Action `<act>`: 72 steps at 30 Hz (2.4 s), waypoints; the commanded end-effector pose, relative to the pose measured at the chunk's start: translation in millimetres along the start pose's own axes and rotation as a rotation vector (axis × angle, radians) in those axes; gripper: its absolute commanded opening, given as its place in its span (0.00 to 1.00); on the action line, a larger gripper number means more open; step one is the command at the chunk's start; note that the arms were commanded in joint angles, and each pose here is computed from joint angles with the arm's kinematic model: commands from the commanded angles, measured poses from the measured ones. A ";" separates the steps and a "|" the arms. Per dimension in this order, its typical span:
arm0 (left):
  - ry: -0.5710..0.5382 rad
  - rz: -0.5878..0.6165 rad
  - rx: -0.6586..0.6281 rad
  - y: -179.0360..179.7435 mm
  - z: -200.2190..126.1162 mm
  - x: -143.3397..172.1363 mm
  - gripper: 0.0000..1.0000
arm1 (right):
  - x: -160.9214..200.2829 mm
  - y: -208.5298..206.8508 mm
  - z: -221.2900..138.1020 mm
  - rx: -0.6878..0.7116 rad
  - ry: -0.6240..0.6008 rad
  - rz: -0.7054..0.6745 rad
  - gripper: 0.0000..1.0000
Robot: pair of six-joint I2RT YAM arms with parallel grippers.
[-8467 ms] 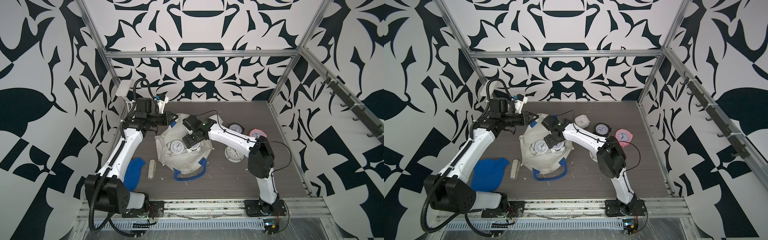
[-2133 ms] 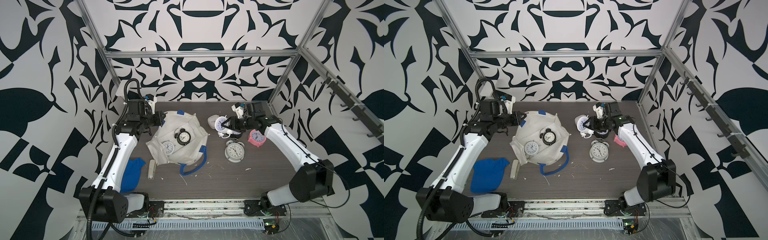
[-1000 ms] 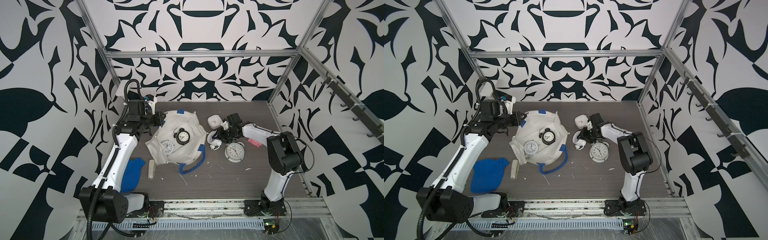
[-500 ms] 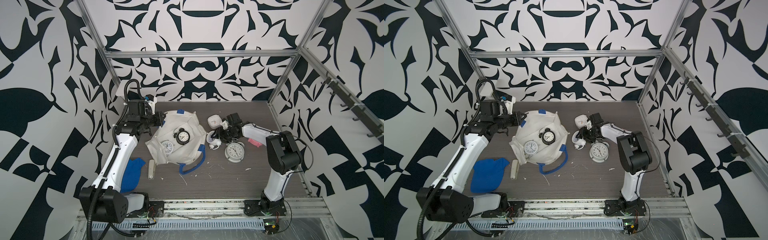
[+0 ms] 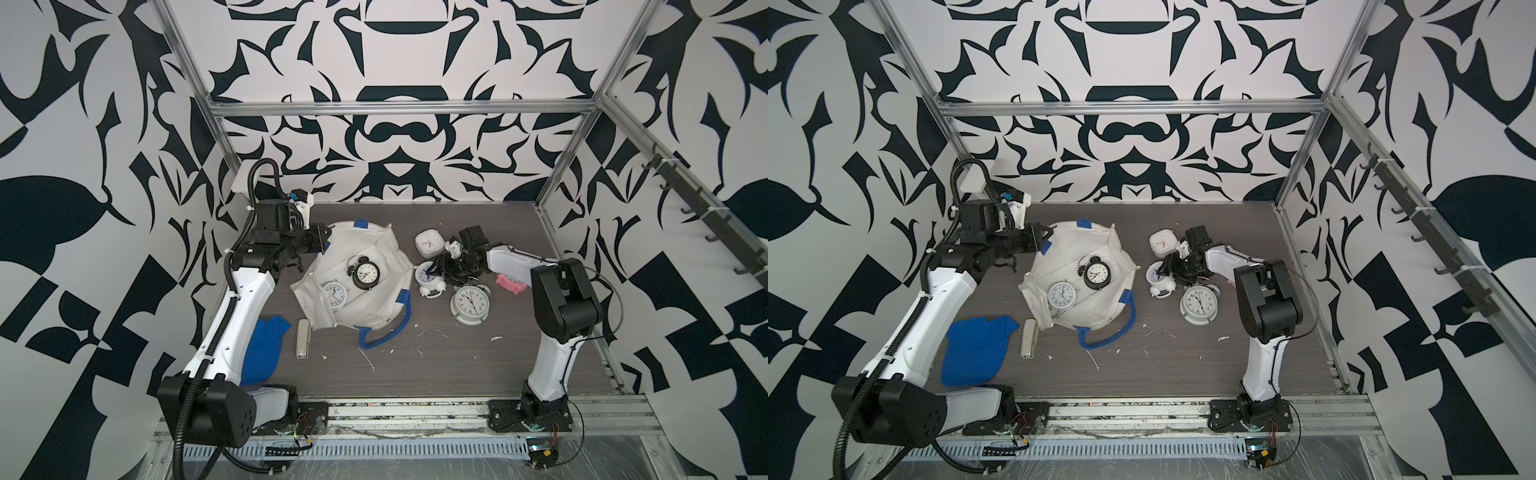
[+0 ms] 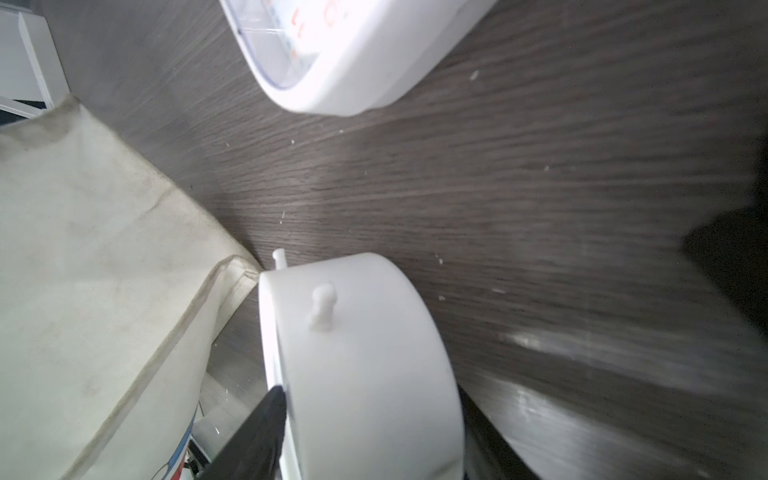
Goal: Take the alarm clock out of the canvas bag
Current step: Place the alarm at the center of the board, then pick up the alarm from the canvas bag.
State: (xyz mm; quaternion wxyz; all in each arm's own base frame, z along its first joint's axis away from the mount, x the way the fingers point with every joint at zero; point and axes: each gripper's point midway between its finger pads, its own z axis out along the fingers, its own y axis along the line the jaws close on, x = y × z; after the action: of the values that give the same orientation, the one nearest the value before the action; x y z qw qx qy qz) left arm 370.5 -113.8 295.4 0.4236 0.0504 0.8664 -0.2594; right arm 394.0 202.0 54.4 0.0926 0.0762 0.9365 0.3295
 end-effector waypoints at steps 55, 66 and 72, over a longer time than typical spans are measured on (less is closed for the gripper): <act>-0.058 0.134 0.362 -66.8 -24.4 -4.4 0.00 | 153.6 265.5 -25.4 -0.191 -0.041 -0.977 0.50; -0.048 0.128 0.367 -66.2 -20.9 -4.1 0.00 | 149.6 246.8 60.9 -0.102 -0.032 -0.823 0.52; -0.043 0.132 0.376 -66.8 -20.1 -2.6 0.00 | 144.1 242.3 87.0 -0.131 -0.011 -0.688 0.54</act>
State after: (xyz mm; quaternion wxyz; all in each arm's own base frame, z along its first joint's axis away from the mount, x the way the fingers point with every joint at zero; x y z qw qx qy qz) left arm 341.4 -154.1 306.4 0.4042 0.1439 0.8228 -0.3727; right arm 277.9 457.0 94.2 0.1796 -0.2901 0.8931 0.2931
